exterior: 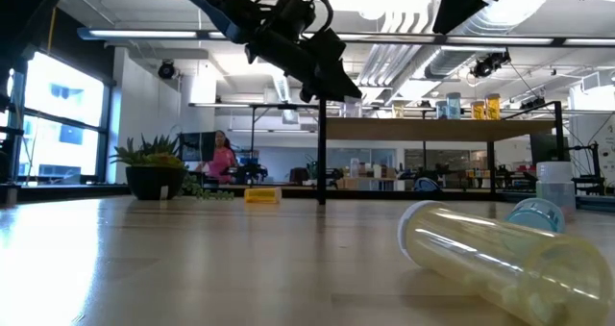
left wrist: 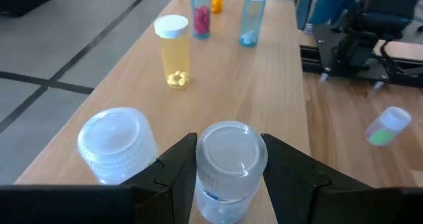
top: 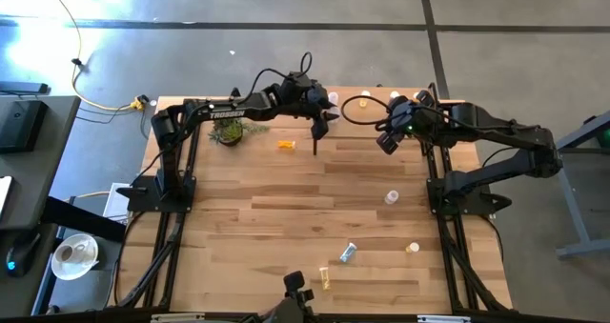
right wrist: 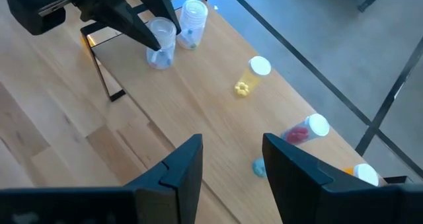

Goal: Pick and place medicine bottles onto shelf by color
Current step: Put the bottom transparent pill bottle aligned with the other transparent pill bottle on the shelf, then put the right yellow pill bottle aligned with the other yellow pill bottle on the shelf

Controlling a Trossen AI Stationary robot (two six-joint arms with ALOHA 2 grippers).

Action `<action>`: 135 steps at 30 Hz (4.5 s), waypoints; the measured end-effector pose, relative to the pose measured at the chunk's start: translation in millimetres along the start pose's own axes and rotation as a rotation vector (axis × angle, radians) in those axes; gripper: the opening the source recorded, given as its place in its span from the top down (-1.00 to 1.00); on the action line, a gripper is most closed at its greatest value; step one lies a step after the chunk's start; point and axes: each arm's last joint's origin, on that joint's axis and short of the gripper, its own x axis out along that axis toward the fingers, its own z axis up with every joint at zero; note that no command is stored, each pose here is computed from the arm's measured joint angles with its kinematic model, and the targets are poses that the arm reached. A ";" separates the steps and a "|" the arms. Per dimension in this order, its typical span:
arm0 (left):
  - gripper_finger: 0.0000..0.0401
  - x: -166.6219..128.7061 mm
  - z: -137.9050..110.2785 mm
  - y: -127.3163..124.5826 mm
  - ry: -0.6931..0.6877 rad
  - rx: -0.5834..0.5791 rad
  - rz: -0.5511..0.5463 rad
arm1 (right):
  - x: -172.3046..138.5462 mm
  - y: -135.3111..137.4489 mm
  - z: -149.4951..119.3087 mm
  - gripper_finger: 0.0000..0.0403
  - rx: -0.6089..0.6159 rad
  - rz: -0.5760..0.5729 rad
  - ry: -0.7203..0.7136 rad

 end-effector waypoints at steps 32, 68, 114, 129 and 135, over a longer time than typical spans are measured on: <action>0.02 1.3 -1.9 0.4 0.008 -0.019 0.029 | 0.0 -0.6 -1.9 0.26 -0.005 -0.006 0.017; 0.02 -121.2 46.6 -24.7 0.000 0.150 0.067 | 0.7 2.6 -7.1 0.26 0.071 0.102 0.094; 0.02 -96.4 -54.6 -174.8 -0.035 0.025 -0.328 | -25.5 34.9 -156.2 0.26 0.199 0.394 0.485; 0.02 -104.9 -58.8 -209.7 -0.009 -0.023 -0.426 | -52.5 70.4 -178.0 0.26 0.049 0.569 0.486; 0.02 -107.2 -59.8 -216.9 -0.006 -0.011 -0.448 | -56.3 86.5 -189.2 0.26 0.039 0.538 0.532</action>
